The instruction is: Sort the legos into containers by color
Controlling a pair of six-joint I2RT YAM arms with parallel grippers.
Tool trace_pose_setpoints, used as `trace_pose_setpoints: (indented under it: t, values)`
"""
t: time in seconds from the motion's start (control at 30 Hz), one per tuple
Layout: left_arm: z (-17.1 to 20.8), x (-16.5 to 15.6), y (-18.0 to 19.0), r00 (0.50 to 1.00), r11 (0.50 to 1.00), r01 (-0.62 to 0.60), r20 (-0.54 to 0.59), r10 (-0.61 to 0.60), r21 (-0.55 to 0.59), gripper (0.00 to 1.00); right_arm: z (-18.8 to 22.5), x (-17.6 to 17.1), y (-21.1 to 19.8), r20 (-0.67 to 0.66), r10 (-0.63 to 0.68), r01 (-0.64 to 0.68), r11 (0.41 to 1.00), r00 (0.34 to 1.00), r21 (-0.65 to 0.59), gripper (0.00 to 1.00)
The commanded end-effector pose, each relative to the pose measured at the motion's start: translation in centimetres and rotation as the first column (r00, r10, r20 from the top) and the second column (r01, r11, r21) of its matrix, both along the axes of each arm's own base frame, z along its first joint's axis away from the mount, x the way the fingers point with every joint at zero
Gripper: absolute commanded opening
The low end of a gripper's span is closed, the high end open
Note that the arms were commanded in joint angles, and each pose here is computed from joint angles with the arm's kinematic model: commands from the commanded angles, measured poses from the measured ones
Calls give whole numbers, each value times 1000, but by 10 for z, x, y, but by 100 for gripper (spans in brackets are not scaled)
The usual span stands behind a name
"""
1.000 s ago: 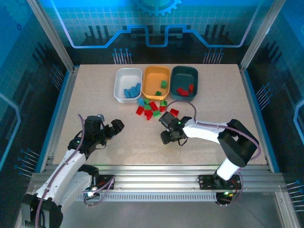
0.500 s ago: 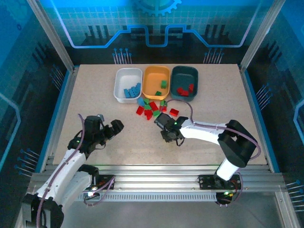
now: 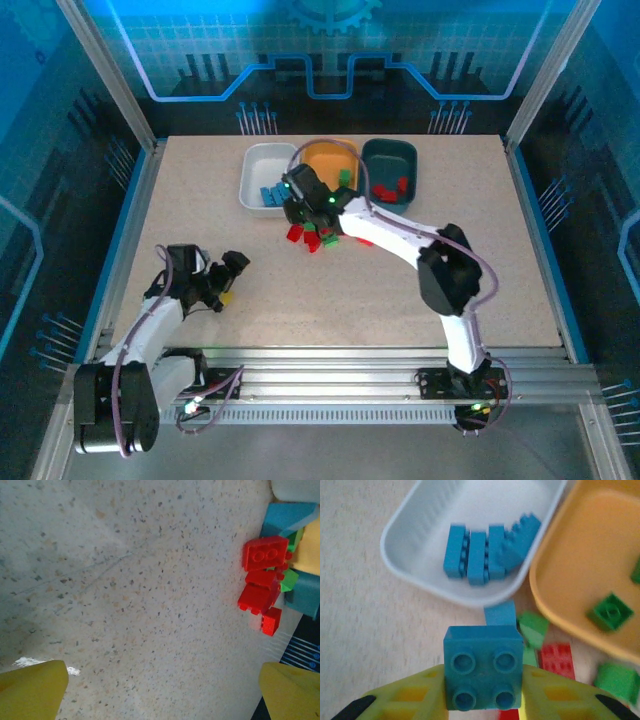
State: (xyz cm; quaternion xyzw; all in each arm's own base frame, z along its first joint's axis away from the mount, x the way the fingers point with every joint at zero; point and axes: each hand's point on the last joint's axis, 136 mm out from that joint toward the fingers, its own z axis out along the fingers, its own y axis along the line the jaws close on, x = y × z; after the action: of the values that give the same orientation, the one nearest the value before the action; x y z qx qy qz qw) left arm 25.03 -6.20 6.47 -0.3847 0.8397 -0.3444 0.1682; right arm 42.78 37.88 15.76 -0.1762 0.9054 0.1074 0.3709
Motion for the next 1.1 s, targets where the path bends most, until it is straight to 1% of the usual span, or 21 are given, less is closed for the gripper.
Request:
trace_pose_setpoints:
  t: [0.0,0.13,0.27,0.3,0.37,0.4,0.47,0.53,0.6,0.63,0.7,0.83,0.9,0.97,1.03,1.07]
  values:
    - [26,7,-5,996,998,56,68,-54,-21,99,-6,30,12,10,32,-31,999,999,-22,38]
    - [33,7,-5,994,998,53,98,-51,-17,99,-25,54,28,-13,57,-57,998,998,-28,39]
    - [32,5,-6,995,998,60,86,-58,-20,99,-36,71,39,-20,72,-73,997,997,-37,41]
    - [32,5,-6,995,998,62,84,-60,-22,99,-35,75,40,-18,73,-74,997,997,-32,46]
    - [32,5,-7,995,998,64,84,-61,-30,99,-27,78,42,-9,77,-77,997,997,-30,64]
    - [33,5,-8,994,997,65,88,-62,-34,99,-20,79,41,2,71,-71,997,997,-31,68]
    - [36,6,-10,993,996,74,100,-68,-49,99,1,77,34,32,43,-42,999,999,-32,71]
    - [39,7,-11,992,996,75,108,-69,-55,99,26,70,22,63,8,-6,1000,998,-22,72]
    - [44,9,-12,990,995,77,119,-69,-62,99,51,56,1,106,-35,36,999,994,-13,72]
    - [45,9,-13,990,995,79,124,-70,-66,99,58,49,-12,122,-66,68,998,990,-9,73]
    - [48,8,-17,987,993,90,140,-80,-71,99,58,30,-43,119,-124,126,992,985,-5,74]
    - [41,0,-36,979,988,136,162,-124,-68,99,19,-12,-119,47,-264,267,962,963,-63,77]
    - [32,-7,-51,973,983,175,163,-163,-60,99,-8,-30,-149,-13,-293,290,953,956,-91,78]
    - [25,-12,-66,965,974,219,163,-207,-56,99,-20,-39,-162,-42,-252,246,963,967,-111,79]
    - [23,-17,-79,955,964,260,160,-249,-55,99,-29,-47,-172,-79,-186,170,970,979,-177,80]
    - [22,-20,-85,950,959,280,159,-269,-53,99,-35,-50,-180,-100,-170,144,963,980,-227,81]
